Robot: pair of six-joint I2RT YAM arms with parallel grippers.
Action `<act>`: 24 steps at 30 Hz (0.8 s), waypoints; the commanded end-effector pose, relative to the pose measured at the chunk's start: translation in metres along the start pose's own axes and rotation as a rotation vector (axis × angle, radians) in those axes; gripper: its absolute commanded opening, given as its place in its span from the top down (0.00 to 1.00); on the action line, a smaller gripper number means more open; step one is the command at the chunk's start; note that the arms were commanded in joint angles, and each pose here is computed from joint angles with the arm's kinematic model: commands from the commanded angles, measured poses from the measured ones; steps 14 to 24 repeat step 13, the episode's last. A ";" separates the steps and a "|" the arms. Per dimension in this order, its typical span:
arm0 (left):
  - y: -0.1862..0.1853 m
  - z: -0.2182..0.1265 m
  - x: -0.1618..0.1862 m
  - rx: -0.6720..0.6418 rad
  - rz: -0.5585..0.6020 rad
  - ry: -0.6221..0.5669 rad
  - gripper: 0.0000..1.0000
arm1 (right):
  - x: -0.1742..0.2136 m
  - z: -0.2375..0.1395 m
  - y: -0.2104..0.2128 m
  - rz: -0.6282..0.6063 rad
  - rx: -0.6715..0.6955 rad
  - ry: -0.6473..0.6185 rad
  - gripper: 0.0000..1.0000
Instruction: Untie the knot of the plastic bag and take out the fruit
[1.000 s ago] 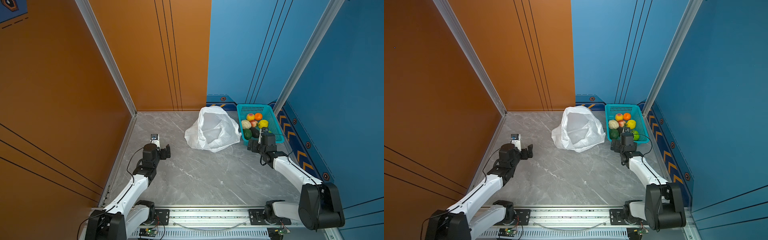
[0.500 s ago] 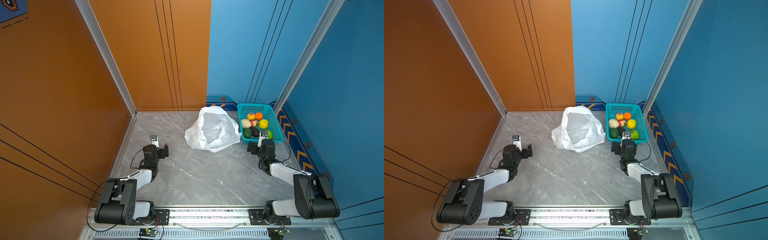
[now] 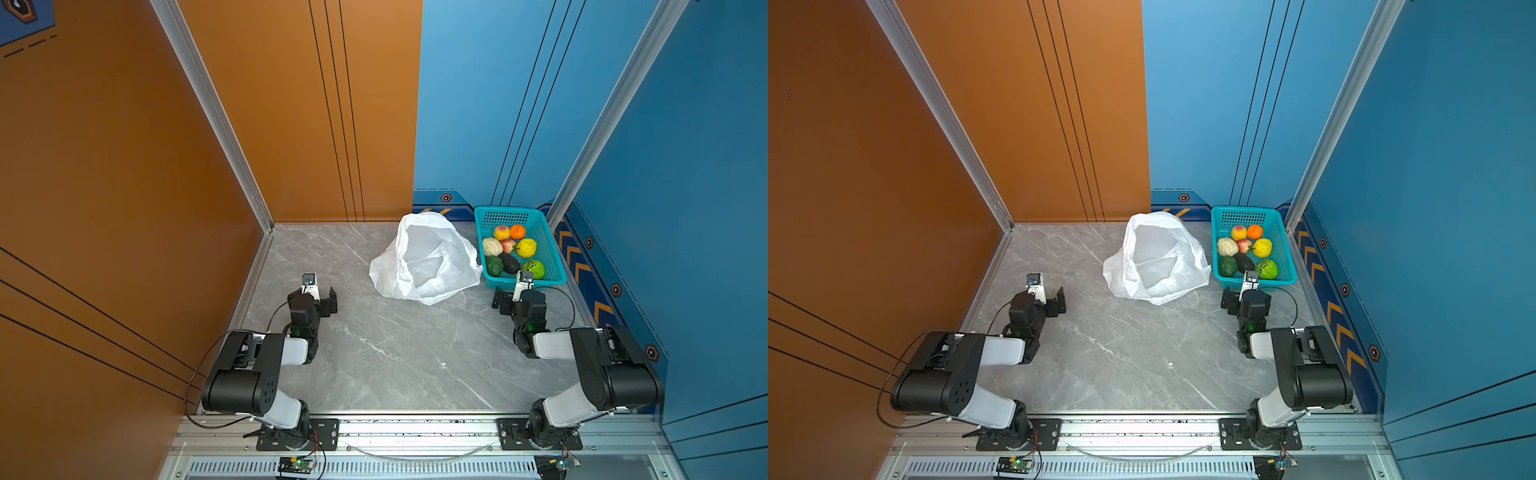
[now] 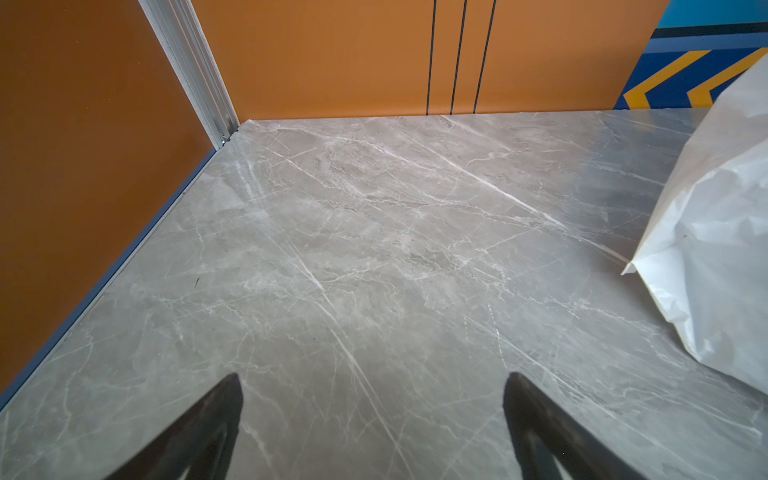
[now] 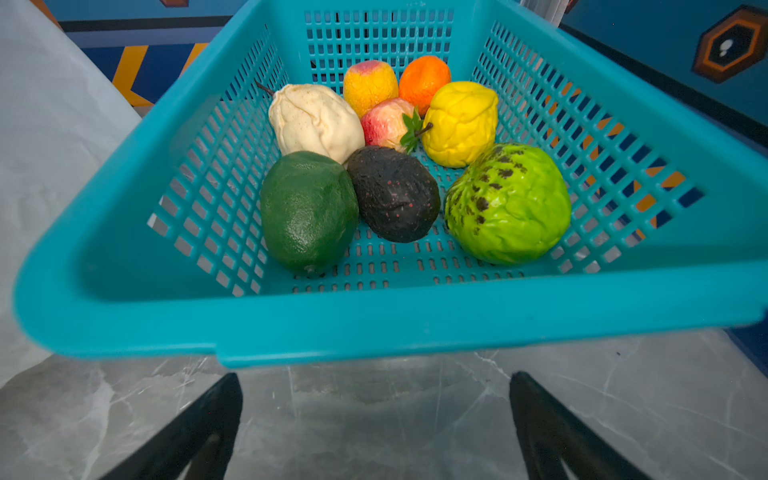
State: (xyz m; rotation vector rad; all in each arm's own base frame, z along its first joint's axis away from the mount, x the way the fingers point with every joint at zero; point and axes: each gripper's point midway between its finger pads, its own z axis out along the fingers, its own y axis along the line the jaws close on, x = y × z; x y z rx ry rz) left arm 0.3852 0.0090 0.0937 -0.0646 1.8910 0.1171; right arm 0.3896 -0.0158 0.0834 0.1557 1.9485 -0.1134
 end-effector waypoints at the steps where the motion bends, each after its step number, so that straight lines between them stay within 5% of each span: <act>1: 0.000 0.000 -0.003 -0.017 0.025 -0.033 0.02 | -0.011 -0.002 -0.002 -0.014 0.017 -0.056 0.00; 24: -0.002 0.000 -0.002 -0.017 0.039 -0.035 0.02 | -0.011 -0.001 -0.002 -0.006 0.008 -0.050 0.00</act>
